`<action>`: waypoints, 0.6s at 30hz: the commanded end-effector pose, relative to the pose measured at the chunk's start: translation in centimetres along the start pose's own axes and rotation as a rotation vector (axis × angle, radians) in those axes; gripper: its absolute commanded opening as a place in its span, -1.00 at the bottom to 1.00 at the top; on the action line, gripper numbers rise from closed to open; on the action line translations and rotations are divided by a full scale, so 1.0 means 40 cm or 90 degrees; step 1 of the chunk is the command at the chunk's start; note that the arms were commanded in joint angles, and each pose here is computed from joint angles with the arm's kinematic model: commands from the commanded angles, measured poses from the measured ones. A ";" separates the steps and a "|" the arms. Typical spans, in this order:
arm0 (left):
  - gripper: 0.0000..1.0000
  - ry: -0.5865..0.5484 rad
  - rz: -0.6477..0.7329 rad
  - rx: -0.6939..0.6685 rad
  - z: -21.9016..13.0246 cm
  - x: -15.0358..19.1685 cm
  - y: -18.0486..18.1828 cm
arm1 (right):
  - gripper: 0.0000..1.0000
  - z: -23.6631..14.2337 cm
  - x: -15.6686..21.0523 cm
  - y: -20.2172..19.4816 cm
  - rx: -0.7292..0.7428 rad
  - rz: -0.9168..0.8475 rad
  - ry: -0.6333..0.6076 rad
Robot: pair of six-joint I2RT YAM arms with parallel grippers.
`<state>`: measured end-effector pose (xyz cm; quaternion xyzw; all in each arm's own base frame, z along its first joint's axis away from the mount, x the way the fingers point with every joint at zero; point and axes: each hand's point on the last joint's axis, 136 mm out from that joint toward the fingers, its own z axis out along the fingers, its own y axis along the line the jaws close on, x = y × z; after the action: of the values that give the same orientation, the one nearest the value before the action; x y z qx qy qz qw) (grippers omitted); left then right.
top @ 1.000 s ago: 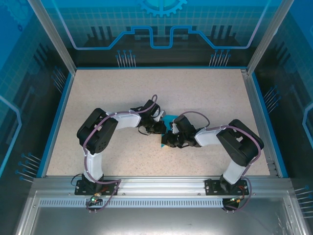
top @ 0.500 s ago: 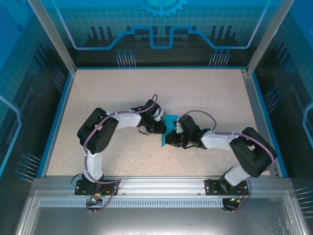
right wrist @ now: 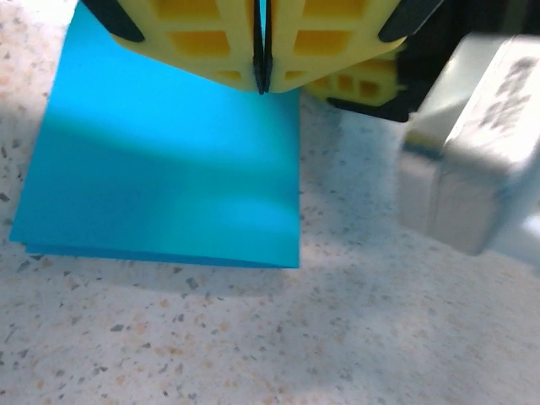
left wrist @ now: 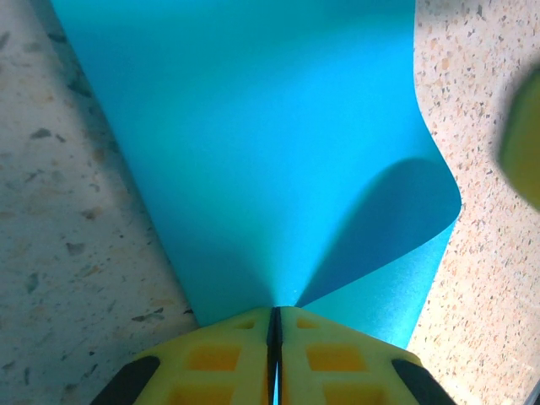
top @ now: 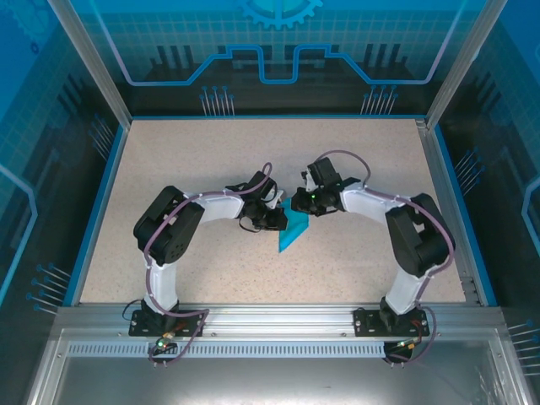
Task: Fold a paper plane with a square sheet of paper (pick it up from the middle)
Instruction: Third fold the triangle at the center of the table.
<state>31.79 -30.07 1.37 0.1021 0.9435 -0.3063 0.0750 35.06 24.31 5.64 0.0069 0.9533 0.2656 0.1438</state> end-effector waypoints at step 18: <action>-0.74 0.024 0.019 -0.029 -0.011 0.000 0.007 | -0.75 0.104 0.070 -0.119 0.112 -0.086 0.161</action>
<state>31.67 -29.90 1.63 0.1095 0.9462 -0.2968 0.0676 35.47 23.47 1.26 -0.0678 0.9755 0.1929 0.0810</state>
